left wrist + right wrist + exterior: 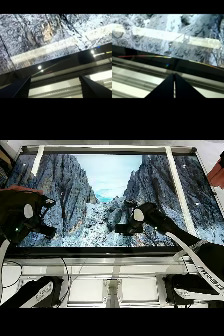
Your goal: Fold the clothes and pants, and hang the long-sleeved shirts on hangers.
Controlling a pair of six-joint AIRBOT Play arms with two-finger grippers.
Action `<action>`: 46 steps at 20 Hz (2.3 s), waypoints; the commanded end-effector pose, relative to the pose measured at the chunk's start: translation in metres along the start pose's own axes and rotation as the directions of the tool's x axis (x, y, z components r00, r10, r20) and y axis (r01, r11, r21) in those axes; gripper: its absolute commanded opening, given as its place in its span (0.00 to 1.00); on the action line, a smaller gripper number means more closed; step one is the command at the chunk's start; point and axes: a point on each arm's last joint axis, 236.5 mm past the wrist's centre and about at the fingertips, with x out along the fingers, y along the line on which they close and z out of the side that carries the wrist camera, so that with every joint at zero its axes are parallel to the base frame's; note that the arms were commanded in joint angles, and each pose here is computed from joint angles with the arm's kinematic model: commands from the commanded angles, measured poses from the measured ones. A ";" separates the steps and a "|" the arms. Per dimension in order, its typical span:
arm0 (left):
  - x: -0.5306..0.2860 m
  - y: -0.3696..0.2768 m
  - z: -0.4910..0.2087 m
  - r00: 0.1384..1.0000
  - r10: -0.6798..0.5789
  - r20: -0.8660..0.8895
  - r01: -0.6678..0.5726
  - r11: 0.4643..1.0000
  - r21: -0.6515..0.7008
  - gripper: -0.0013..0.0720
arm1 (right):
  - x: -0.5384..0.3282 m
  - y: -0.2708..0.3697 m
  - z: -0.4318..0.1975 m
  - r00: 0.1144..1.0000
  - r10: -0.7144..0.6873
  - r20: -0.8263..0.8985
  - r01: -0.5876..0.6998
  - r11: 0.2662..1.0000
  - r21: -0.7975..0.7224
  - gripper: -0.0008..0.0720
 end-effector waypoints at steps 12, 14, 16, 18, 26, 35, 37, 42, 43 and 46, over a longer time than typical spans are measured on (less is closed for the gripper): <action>0.000 0.009 0.003 0.999 0.038 0.014 -0.040 0.983 0.177 0.93 | 0.000 -0.012 -0.008 0.998 -0.067 -0.023 0.055 0.941 -0.335 0.04; 0.000 0.010 0.003 0.999 0.040 0.011 -0.041 0.981 0.191 0.93 | 0.000 -0.012 -0.008 0.998 -0.067 -0.023 0.054 0.934 -0.354 0.04; 0.000 0.009 0.003 0.999 0.039 0.012 -0.041 0.981 0.191 0.93 | 0.000 -0.012 -0.007 0.998 -0.067 -0.021 0.055 0.933 -0.355 0.04; 0.000 0.007 0.004 0.999 0.029 0.016 -0.031 0.984 0.177 0.93 | 0.000 -0.012 -0.007 0.997 -0.068 -0.021 0.056 0.933 -0.355 0.04; 0.007 0.120 -0.031 0.930 0.367 -0.034 -0.362 0.926 0.103 0.55 | 0.000 -0.012 -0.007 0.997 -0.068 -0.021 0.056 0.933 -0.355 0.04; 0.038 0.169 -0.076 0.897 0.420 -0.137 -0.421 0.907 0.018 0.74 | 0.000 -0.012 -0.007 0.998 -0.067 -0.021 0.056 0.933 -0.355 0.04; 0.037 0.173 -0.069 0.892 0.439 -0.106 -0.439 0.898 0.023 0.74 | 0.000 -0.012 -0.007 0.998 -0.067 -0.021 0.056 0.933 -0.355 0.04; 0.036 0.184 -0.049 0.877 0.480 -0.028 -0.479 0.877 0.034 0.73 | 0.000 -0.011 -0.008 0.998 -0.064 -0.023 0.052 0.934 -0.353 0.04; 0.038 0.186 -0.050 0.874 0.485 -0.035 -0.483 0.874 0.051 0.73 | 0.000 -0.011 -0.008 0.998 -0.063 -0.024 0.051 0.934 -0.353 0.04; 0.050 0.193 -0.060 0.872 0.483 -0.082 -0.480 0.876 0.059 0.64 | 0.000 -0.010 -0.009 0.998 -0.058 -0.028 0.045 0.936 -0.350 0.04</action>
